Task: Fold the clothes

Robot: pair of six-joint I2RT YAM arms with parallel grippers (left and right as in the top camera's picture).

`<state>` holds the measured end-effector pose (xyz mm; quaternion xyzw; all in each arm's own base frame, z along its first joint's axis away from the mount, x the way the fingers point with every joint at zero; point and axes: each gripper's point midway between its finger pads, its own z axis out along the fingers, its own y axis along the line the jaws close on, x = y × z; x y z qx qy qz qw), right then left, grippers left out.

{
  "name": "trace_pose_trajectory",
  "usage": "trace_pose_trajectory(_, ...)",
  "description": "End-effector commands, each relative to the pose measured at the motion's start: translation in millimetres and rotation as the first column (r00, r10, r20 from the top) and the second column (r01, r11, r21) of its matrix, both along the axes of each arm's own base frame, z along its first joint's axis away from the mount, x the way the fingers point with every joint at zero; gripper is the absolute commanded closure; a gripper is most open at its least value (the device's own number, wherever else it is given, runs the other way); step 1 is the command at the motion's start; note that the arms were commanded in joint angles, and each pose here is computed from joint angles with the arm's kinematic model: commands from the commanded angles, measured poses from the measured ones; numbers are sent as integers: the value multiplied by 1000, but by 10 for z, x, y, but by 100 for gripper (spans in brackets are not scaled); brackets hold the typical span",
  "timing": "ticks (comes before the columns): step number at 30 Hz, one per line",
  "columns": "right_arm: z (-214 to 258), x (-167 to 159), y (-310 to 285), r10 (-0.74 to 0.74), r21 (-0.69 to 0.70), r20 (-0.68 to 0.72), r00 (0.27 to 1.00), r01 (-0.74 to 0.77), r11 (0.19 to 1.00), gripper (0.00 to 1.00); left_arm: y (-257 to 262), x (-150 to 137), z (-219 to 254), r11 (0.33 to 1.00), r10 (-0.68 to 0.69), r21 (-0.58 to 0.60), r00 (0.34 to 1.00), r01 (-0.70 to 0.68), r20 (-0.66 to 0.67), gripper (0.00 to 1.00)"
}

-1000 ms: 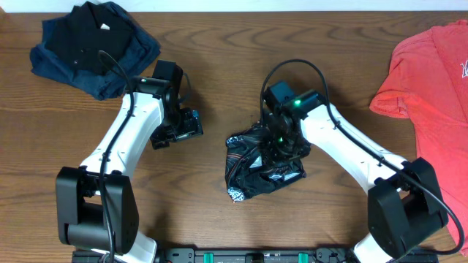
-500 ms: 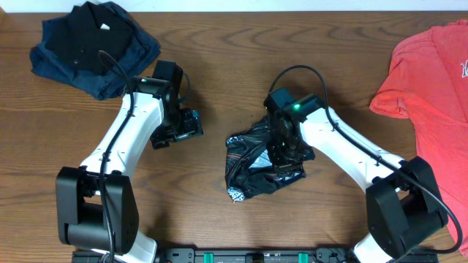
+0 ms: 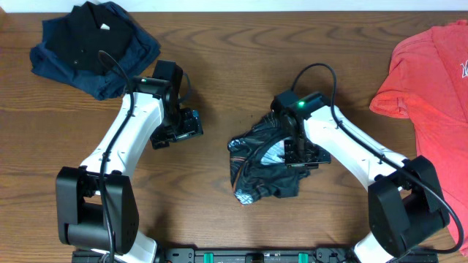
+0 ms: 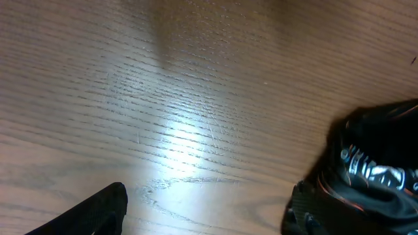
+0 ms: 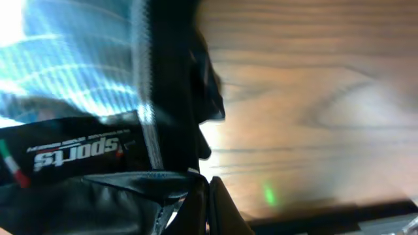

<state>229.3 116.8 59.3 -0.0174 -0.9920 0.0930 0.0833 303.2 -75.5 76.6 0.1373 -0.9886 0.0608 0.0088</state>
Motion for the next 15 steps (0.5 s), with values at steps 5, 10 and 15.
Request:
trace_pose_trajectory(5,78,101,-222,-87,-119,82,993,96,988,58,36,-12,-24,1000,-10,14,1000,10,-5,18)
trace_pose_trajectory(10,181,177,-206,-83,-119,106,991,96,988,30,35,-11,-24,1000,-10,14,1000,10,-4,18)
trace_pose_trajectory(15,338,370,75,67,7,125,990,-68,998,23,35,-10,-24,1000,-10,14,1000,10,-3,18)
